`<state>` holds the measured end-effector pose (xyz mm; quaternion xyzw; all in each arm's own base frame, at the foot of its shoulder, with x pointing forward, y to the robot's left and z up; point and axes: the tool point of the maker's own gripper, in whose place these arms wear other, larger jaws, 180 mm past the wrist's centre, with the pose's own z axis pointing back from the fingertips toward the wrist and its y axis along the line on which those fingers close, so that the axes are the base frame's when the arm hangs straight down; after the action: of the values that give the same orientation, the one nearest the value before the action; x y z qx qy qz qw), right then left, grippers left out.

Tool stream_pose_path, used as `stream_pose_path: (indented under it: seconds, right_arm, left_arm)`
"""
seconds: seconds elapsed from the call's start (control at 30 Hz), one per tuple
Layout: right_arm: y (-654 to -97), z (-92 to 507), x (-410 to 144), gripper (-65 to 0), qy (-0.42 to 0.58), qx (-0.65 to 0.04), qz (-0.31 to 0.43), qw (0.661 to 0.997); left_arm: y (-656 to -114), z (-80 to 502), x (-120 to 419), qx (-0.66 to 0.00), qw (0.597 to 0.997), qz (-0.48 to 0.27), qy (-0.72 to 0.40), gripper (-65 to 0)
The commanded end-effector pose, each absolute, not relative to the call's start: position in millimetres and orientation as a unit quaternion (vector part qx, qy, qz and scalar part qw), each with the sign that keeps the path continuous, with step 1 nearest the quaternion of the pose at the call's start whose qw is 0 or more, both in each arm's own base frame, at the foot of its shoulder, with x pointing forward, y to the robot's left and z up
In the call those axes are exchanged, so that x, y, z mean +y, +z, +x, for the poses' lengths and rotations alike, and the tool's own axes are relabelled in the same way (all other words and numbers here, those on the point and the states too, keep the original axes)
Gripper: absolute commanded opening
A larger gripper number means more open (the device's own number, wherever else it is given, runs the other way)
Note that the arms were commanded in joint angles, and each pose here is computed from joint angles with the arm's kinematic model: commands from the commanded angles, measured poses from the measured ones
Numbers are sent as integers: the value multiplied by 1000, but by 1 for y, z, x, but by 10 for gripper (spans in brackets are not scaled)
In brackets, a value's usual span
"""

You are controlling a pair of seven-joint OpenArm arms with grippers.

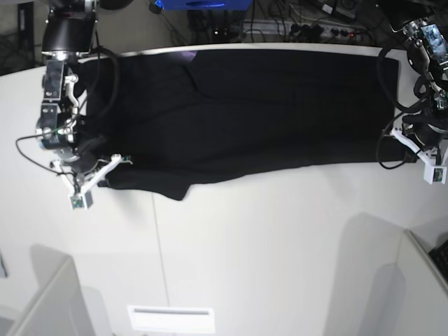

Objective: Fold the T-shirt properly
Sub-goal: 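Lift the hem and sleeve corners and fold them toward the shoulder edge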

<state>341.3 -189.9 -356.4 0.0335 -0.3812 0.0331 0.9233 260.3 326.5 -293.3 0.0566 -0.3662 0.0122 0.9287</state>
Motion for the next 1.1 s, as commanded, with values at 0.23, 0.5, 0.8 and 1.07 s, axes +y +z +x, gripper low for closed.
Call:
stream_pose_path:
  seconds: [0.23,0.5,0.8,1.07]
  right_arm:
    - [-335,332,-186,-650,49,-400,28,915]
    - [-335,313,-181,-650,58,-398,28,915]
    - [-338,294,-211,-650,0,-383,12,923]
    - [-326,283,-203,-650,2,-383,14,923]
  left_arm:
    - [-297,235,338,-348,934,77,-19,-650]
    - [-300,212,353,-327,939,96,-36,-650]
    - [-301,205,350,-319,941,100,-46,-650]
    - [-295,203,356,-324,939,108,-36,-650]
